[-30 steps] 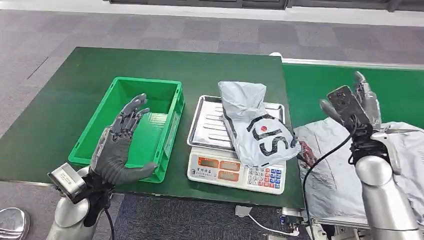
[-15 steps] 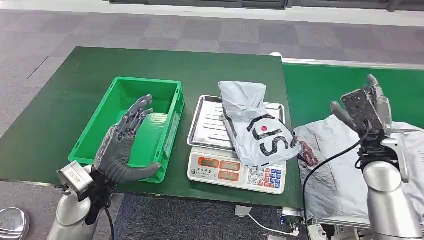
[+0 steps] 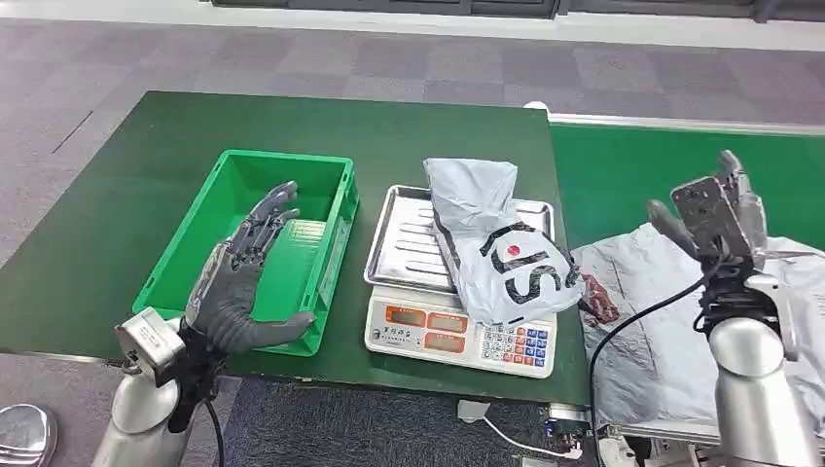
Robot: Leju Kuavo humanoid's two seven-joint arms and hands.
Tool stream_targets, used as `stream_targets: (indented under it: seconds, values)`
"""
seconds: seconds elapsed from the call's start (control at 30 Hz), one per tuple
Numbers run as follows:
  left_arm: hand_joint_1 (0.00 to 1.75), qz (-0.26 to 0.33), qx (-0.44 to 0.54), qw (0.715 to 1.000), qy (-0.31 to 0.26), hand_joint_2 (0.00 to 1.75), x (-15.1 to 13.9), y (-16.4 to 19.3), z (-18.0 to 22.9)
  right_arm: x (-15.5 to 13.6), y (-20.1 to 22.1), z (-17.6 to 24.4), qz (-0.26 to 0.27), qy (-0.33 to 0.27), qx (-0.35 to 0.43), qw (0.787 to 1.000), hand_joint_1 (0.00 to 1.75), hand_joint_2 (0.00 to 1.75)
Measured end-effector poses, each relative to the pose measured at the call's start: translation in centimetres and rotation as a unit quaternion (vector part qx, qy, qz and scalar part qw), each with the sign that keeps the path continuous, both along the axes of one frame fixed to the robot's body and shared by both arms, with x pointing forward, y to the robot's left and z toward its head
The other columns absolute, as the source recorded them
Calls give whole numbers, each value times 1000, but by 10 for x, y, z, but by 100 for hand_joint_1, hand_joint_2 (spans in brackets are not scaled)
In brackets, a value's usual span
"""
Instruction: Moved the parcel from conveyor to table for the left to box.
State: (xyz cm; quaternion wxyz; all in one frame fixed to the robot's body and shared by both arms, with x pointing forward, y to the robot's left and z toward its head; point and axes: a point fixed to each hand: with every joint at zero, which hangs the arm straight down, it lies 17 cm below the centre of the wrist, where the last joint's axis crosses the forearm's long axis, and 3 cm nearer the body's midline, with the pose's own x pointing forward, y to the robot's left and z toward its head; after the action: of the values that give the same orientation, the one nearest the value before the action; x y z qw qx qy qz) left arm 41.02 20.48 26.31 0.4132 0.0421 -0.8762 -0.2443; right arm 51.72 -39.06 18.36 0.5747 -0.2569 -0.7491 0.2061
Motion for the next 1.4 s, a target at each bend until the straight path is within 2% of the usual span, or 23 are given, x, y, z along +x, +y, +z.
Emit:
stream_targets:
  seconds: [0.13,0.27,0.53,0.67,1.23,1.4]
  values:
    - [0,-5,13,1000,-5,175,5,-7,2,-4,-2,-3,0,-3,11,1000,0,175]
    - [0,-8,58,998,-27,175,28,-31,16,-18,-3,-13,-9,-6,30,1000,0,175]
    - [0,-25,185,977,-105,175,84,-118,65,-76,-11,-55,-38,7,89,995,0,175]
    - [0,-40,208,970,-120,175,93,-143,79,-94,-5,-67,-40,15,100,994,0,175]
    - [0,-60,240,963,-107,175,112,-169,79,-117,-5,-77,-52,24,116,992,0,175]
    - [0,-45,293,949,-107,175,123,-174,65,-118,-3,-75,-44,19,124,991,0,175]
